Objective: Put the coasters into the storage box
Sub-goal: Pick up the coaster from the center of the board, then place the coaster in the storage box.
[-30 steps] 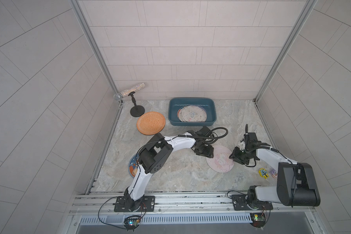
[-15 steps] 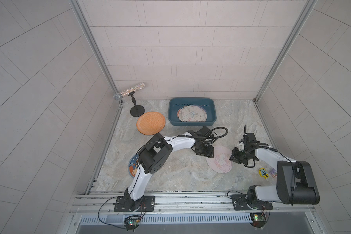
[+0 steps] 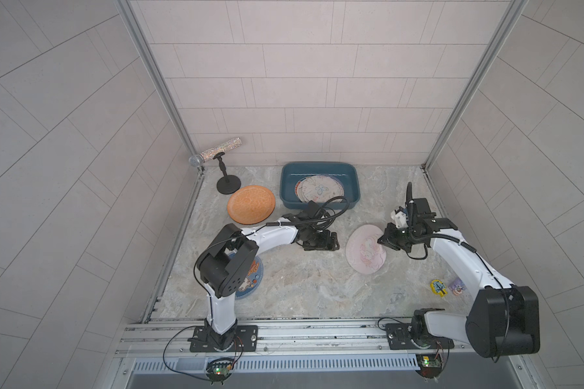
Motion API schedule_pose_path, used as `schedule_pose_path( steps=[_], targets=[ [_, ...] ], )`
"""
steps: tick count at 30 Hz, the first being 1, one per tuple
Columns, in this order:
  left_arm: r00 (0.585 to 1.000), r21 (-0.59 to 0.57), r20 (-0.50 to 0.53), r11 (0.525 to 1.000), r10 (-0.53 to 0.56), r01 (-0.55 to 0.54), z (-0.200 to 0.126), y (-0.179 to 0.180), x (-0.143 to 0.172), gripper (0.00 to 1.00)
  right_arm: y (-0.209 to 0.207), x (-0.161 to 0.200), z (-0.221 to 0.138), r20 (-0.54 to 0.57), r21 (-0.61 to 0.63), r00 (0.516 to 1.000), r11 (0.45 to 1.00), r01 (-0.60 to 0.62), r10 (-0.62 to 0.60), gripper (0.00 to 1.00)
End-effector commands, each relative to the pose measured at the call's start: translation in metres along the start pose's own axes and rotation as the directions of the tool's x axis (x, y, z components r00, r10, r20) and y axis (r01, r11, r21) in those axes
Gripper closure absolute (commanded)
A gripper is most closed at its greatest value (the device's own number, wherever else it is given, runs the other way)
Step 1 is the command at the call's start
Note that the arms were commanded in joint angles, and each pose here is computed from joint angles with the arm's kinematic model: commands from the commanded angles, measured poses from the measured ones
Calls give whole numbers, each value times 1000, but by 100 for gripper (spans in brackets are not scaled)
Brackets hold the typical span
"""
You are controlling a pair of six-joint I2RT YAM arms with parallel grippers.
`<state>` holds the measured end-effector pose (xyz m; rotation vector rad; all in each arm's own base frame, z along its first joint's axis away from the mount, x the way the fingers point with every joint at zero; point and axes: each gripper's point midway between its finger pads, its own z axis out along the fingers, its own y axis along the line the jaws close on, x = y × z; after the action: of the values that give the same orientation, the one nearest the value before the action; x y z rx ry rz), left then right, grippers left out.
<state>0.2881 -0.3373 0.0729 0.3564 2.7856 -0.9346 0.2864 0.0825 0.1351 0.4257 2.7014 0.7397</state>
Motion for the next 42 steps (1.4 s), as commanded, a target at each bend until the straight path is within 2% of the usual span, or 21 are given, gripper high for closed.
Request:
schedule_pose_path(
  steps=[1, 8, 16, 26, 33, 36, 42],
  targets=[
    [999, -11, 45, 1000, -10, 10, -21, 9, -3, 11, 32, -8, -14, 6, -65, 999, 997, 50, -50, 100],
    [993, -43, 97, 997, -67, 71, -55, 43, 1, 8, 95, -52, -35, 107, -176, 988, 976, 131, -113, 100],
    [982, -71, 148, 990, -114, 126, -87, 73, 8, 5, 168, -116, -32, 210, -308, 969, 932, 190, -128, 100],
    [969, -94, 186, 978, -164, 184, -111, 102, 15, 4, 246, -168, 32, 223, -402, 956, 875, 269, -191, 100],
    [966, -113, 188, 973, -178, 201, -117, 112, 22, 3, 297, -191, 78, 227, -533, 951, 791, 300, -208, 100],
    [967, -131, 186, 971, -174, 199, -121, 115, 25, 3, 300, -199, 96, 214, -535, 955, 793, 291, -206, 100],
    [963, -164, 203, 963, -177, 212, -133, 122, 31, 3, 252, -211, 144, 151, -424, 979, 886, 190, -137, 100]
  ],
)
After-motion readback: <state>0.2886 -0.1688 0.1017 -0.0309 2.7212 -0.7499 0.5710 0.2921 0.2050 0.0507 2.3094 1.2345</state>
